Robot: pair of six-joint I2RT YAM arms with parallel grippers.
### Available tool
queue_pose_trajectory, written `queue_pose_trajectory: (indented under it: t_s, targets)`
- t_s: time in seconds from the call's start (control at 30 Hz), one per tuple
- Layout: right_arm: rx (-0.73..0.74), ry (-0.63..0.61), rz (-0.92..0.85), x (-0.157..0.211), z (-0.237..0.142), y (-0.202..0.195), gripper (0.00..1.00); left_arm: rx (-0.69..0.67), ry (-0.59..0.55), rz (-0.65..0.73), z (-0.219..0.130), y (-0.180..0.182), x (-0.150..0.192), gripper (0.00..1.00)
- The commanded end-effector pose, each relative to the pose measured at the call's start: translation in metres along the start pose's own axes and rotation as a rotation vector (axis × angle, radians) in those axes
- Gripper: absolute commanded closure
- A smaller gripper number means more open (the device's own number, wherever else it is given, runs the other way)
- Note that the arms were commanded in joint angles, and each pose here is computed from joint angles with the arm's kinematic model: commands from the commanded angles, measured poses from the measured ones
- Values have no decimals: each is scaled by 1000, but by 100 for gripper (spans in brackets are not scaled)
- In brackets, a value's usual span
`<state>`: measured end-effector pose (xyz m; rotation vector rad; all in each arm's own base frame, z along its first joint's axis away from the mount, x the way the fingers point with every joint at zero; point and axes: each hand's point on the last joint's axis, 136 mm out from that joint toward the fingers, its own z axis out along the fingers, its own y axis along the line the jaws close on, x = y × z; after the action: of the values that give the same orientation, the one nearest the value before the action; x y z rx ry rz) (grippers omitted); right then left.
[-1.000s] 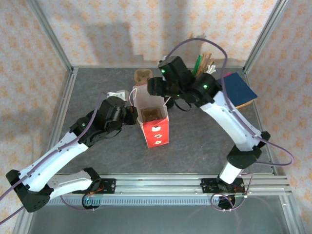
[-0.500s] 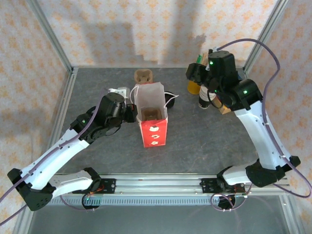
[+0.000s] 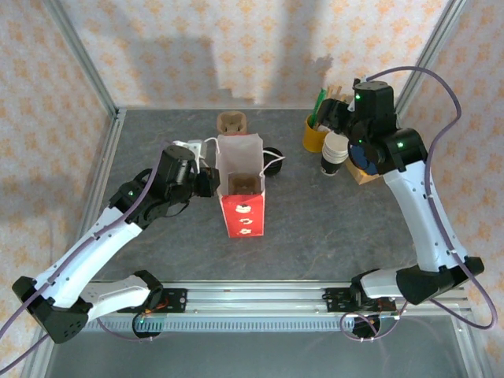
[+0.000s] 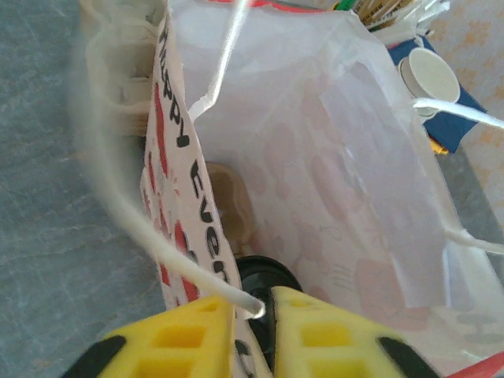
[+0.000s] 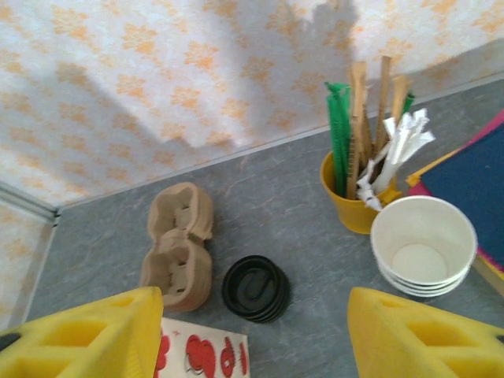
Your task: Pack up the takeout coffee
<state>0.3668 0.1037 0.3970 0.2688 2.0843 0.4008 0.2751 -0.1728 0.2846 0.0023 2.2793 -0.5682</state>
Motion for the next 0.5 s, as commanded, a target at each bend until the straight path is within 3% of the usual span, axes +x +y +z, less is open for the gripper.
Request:
queue_pose_trajectory:
  t_s: [0.0,0.23,0.47]
  targets:
    - [13,-64,-42,-16,8,-8,37,19,-30,-6,-14,-3,-9,66]
    - [80,-87,-45,-30,51,-40,37,38,-119,20,-46,-12,-35,47]
    - [121,-47,-77,-28,109,-56,36,123,-208,70,-82,-32,-60,45]
